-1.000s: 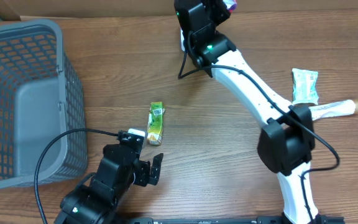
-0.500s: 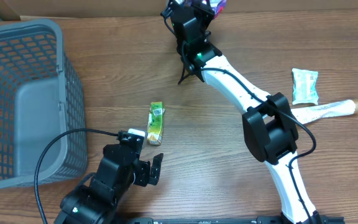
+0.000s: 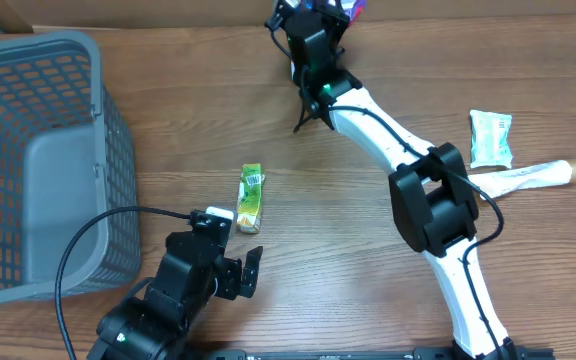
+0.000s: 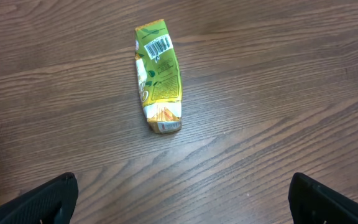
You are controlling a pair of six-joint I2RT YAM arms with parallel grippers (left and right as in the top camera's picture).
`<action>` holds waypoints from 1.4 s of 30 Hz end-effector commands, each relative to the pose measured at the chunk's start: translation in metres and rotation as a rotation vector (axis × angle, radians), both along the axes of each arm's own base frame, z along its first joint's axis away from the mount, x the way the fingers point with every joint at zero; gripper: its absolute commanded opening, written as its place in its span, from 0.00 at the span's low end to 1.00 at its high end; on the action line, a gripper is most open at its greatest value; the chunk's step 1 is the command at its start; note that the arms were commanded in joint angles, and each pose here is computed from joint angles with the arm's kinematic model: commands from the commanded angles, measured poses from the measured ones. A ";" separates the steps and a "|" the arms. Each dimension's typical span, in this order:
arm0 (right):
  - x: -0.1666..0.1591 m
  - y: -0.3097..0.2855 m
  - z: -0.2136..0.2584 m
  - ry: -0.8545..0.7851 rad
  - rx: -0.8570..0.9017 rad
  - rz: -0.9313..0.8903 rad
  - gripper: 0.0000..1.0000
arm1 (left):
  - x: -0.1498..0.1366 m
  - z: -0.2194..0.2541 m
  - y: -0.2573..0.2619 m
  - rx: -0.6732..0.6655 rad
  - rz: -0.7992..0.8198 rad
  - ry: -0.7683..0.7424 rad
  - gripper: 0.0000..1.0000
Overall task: Scan the item barcode
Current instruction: 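Hold the purple pack's barcode in front of the white scanner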
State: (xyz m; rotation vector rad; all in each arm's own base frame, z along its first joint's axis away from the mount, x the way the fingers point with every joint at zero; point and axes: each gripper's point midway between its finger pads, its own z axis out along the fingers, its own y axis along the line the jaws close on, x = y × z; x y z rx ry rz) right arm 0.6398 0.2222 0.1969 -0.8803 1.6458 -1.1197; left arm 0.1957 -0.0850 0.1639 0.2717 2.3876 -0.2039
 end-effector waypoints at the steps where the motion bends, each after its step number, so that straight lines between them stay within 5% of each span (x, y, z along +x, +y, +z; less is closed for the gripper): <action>1: 0.007 -0.010 0.003 -0.018 0.013 -0.013 0.04 | 0.000 -0.001 0.001 0.020 -0.011 -0.005 1.00; 31: 0.008 -0.013 -0.022 0.014 -0.010 -0.042 0.04 | 0.000 -0.002 0.000 0.021 -0.011 -0.003 1.00; 42: -0.019 0.006 0.060 -0.111 0.129 -0.051 0.04 | 0.000 -0.002 0.000 0.021 -0.011 -0.003 1.00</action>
